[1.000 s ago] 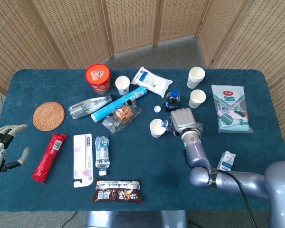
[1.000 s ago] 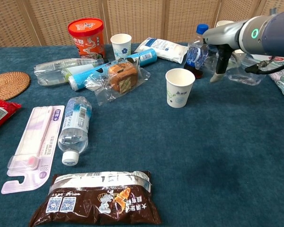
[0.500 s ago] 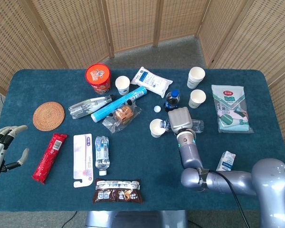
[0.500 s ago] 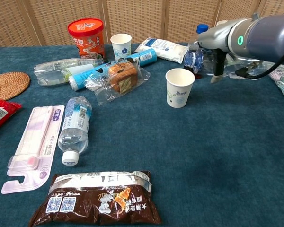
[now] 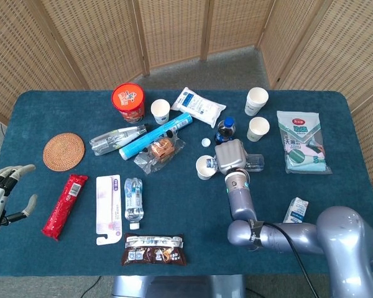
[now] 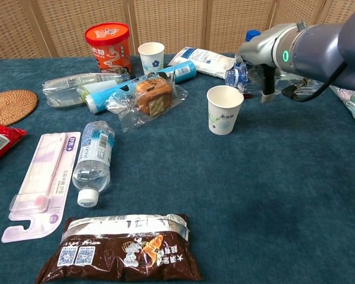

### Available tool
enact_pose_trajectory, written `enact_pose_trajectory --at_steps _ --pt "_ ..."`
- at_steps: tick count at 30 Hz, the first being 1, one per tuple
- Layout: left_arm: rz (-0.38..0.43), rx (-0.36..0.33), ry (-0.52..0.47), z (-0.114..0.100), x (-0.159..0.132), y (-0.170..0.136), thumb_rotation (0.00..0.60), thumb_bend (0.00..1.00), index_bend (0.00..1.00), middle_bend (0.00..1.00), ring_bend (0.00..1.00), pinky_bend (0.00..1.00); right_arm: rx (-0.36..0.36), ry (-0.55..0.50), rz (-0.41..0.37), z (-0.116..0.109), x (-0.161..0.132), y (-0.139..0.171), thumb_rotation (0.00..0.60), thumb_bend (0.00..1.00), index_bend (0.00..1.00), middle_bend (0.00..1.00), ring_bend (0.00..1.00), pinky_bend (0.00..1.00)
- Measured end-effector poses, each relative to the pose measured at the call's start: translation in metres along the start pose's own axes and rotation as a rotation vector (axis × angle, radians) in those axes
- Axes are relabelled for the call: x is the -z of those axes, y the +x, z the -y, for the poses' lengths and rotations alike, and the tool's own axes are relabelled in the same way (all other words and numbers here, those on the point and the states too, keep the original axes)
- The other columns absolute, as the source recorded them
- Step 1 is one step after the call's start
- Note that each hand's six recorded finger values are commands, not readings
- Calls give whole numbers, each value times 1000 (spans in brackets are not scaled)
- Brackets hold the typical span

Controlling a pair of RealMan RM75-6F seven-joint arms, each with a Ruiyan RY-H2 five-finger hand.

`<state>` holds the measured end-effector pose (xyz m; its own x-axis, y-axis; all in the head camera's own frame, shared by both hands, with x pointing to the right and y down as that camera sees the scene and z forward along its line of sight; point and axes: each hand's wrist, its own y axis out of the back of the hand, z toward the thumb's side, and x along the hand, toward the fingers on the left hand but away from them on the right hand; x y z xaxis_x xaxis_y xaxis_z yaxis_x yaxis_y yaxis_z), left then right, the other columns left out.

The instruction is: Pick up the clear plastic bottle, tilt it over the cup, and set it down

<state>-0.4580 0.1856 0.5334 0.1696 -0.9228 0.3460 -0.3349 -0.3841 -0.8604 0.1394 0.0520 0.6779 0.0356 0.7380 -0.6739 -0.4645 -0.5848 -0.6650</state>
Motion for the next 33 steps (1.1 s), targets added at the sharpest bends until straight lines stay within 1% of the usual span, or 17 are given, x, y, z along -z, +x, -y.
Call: enact_pose_trajectory --at_steps 13,33 --pt "0 6 -5 2 0 0 318 493 152 262 216 177 19 69 40 -1 1 -3 600 272 643 662 619 639" --pt "2 15 -5 5 0 2 317 494 148 262 216 178 66 160 66 -3 -5 -2 600 269 644 663 619 639"
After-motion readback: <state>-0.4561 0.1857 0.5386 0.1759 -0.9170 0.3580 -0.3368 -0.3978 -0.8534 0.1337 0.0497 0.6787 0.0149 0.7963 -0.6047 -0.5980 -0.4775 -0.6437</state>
